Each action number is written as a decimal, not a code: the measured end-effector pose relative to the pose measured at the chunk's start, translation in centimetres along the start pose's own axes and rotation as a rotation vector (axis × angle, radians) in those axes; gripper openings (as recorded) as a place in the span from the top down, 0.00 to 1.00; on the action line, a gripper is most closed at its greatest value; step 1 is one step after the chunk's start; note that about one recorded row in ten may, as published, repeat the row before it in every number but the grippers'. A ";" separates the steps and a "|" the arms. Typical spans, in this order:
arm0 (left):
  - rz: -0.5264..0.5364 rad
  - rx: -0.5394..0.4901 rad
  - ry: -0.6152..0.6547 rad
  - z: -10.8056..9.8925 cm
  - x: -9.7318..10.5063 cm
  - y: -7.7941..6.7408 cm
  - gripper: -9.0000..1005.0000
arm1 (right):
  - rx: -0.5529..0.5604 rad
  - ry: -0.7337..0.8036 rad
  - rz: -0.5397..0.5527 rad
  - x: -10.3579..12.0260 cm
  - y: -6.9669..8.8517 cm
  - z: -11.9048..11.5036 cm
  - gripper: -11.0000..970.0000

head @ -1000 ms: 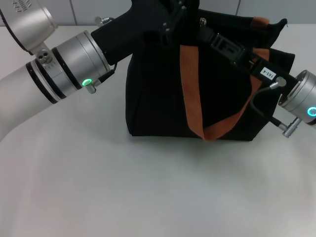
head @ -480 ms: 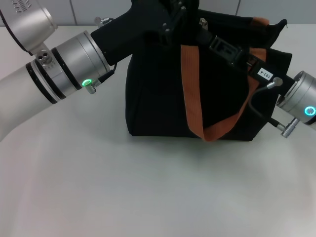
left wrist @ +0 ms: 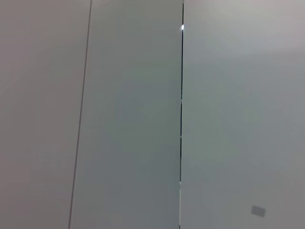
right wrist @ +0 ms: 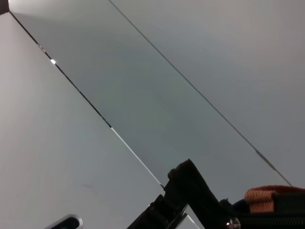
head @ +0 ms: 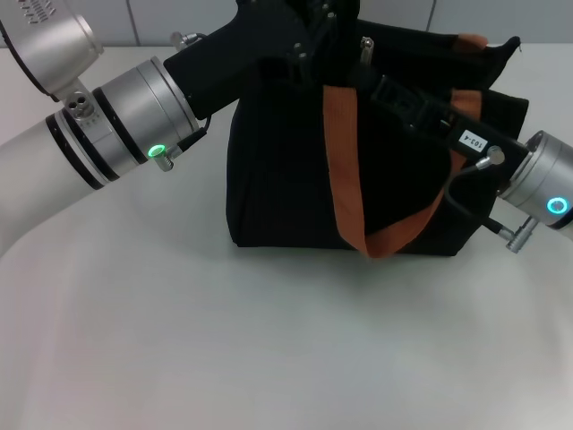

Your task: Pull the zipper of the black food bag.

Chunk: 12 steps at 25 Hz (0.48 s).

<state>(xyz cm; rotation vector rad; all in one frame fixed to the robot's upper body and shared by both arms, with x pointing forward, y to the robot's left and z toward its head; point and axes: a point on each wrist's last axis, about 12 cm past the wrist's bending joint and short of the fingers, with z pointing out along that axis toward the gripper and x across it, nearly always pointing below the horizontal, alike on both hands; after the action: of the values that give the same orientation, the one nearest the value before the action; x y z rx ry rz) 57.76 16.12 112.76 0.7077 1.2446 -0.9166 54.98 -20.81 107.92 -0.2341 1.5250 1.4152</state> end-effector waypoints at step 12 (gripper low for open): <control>0.001 -0.004 -0.001 0.0 0.0 0.1 0.89 | 0.031 -0.051 0.016 -0.3 -0.3 -0.9 0.99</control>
<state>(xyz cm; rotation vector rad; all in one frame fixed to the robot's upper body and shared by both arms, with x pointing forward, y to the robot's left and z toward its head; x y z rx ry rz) 57.81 16.19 112.79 0.7041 1.2446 -0.9134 54.85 -21.78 107.77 -0.1656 1.5092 1.3986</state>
